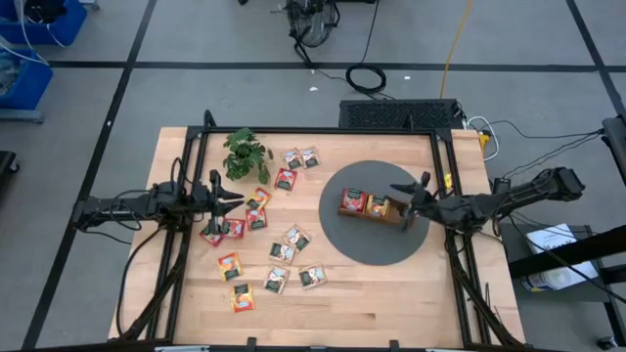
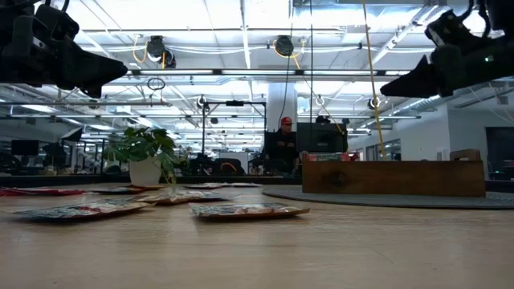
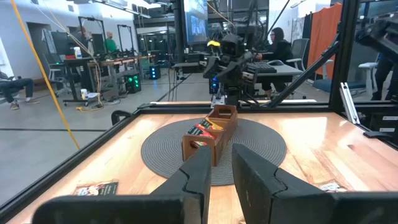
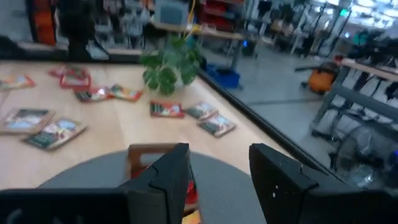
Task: Pick & Place Tea
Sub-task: Put the yellow tea bag into the middle section of the wooden organizer
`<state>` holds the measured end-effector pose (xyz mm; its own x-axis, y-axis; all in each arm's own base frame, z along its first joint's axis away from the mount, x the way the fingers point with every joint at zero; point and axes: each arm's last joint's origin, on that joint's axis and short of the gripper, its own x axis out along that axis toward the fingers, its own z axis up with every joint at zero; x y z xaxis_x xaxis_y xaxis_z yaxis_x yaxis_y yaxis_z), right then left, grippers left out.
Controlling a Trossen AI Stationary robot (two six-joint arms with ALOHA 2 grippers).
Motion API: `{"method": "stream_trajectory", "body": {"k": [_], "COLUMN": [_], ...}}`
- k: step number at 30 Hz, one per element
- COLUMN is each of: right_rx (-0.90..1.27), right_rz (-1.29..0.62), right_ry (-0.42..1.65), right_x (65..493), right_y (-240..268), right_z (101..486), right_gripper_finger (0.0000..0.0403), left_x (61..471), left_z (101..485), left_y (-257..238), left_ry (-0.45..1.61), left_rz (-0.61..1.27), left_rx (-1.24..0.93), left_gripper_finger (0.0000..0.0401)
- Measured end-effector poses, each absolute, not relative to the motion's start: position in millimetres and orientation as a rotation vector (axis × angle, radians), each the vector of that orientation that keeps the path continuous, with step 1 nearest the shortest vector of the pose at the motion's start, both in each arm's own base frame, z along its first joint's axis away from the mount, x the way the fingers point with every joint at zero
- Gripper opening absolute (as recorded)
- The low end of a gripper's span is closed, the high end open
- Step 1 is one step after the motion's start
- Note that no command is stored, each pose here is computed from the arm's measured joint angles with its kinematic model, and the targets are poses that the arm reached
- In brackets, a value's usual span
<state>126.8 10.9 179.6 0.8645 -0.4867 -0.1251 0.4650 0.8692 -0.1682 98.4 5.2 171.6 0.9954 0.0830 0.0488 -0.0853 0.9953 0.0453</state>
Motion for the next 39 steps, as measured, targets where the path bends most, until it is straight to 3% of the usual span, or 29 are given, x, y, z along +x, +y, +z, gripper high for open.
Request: {"method": "stream_trajectory", "body": {"k": [15,25,32,39], "right_rx": [-0.043,-0.02,-0.056,-0.089], "right_rz": [-0.238,-0.255,-0.054,-0.133], "right_ry": [0.079,0.025,-0.067,-0.051], "right_x": [111.5,108.2,110.3,103.4], "right_y": [-2.6,-7.4,-3.6,-5.9], "right_z": [176.5,181.4,192.5,191.2], "right_gripper_finger": [0.015,0.015,0.015,0.015], "left_x": [98.3,98.3,98.4,98.4], "left_z": [171.6,171.6,171.5,171.6], "left_y": [5.1,5.2,5.2,5.2], "left_ry": [-0.047,-0.047,-0.047,-0.047], "left_rz": [0.084,0.084,0.084,0.084], "left_rx": [0.047,0.047,0.047,0.047], "left_gripper_finger": [0.0072,0.0072,0.0072,0.0072]}}
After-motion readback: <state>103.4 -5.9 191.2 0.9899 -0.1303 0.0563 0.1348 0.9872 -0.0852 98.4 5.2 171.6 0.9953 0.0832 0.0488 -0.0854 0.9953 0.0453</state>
